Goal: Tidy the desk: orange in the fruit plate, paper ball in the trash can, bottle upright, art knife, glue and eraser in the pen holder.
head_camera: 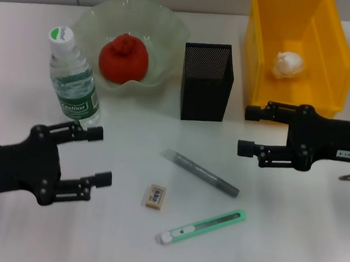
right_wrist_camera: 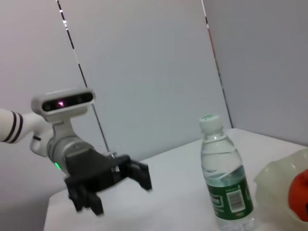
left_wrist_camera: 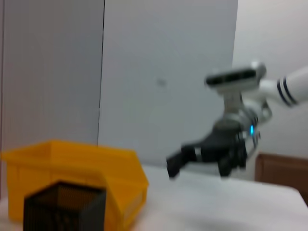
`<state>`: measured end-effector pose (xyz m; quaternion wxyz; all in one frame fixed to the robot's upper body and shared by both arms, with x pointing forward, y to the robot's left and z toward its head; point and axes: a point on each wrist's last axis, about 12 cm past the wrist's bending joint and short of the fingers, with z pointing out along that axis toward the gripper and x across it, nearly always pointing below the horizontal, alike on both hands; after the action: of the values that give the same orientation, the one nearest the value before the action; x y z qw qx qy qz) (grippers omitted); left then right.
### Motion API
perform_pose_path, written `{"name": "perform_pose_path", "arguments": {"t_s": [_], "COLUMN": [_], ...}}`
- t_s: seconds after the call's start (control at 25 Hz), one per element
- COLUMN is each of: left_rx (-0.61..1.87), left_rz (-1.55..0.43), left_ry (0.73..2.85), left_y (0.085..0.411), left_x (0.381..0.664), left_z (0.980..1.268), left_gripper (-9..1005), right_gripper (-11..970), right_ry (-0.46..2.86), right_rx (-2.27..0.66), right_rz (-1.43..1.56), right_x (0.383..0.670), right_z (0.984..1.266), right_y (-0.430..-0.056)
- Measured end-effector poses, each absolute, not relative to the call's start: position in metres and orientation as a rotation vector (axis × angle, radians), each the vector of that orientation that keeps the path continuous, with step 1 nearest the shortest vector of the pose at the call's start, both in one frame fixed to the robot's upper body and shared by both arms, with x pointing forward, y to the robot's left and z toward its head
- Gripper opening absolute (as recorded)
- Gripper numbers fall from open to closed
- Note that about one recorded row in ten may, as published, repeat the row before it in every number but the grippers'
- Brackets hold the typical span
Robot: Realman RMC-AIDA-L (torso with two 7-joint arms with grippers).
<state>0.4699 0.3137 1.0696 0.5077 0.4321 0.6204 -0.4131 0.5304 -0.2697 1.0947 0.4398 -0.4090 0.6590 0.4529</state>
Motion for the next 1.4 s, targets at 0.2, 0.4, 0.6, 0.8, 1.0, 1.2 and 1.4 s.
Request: {"name": "perform_pose_path", "arguments": {"t_s": [0.2,0.4,0.6,0.8,1.0,1.2,1.4], "left_rx": [1.052,1.050,1.081,1.106,1.108,1.100,1.097], "left_rz": [-0.977,-0.962,-0.974,-0.986,-0.987,-0.989,-0.989], "left_ry": [1.556,1.575,1.591,1.592,1.591,1.594,1.598], "left_y": [0.311,0.310,0.307,0.305,0.304,0.305,0.305], "left_x": [0.467,0.466,0.464,0.463,0.464,0.464,0.464], "left_z": [1.057,1.050,1.046,1.045,1.045,1.046,1.046], "left_gripper": [786,786,785,785,785,785,785], "right_gripper": [817,817,817,818,818,817,814], "right_ry": [1.663,1.701,1.739,1.764,1.766,1.756,1.701], "right_rx": [-1.102,-1.268,-1.499,-1.714,-1.928,-2.078,-2.187], "right_rz": [1.152,1.167,1.139,1.080,0.986,0.878,0.831], "right_x": [0.543,0.556,0.570,0.577,0.577,0.576,0.568], "right_z": [1.111,1.130,1.146,1.150,1.141,1.130,1.123], "right_y": [-0.263,-0.244,-0.212,-0.177,-0.144,-0.122,-0.106]}}
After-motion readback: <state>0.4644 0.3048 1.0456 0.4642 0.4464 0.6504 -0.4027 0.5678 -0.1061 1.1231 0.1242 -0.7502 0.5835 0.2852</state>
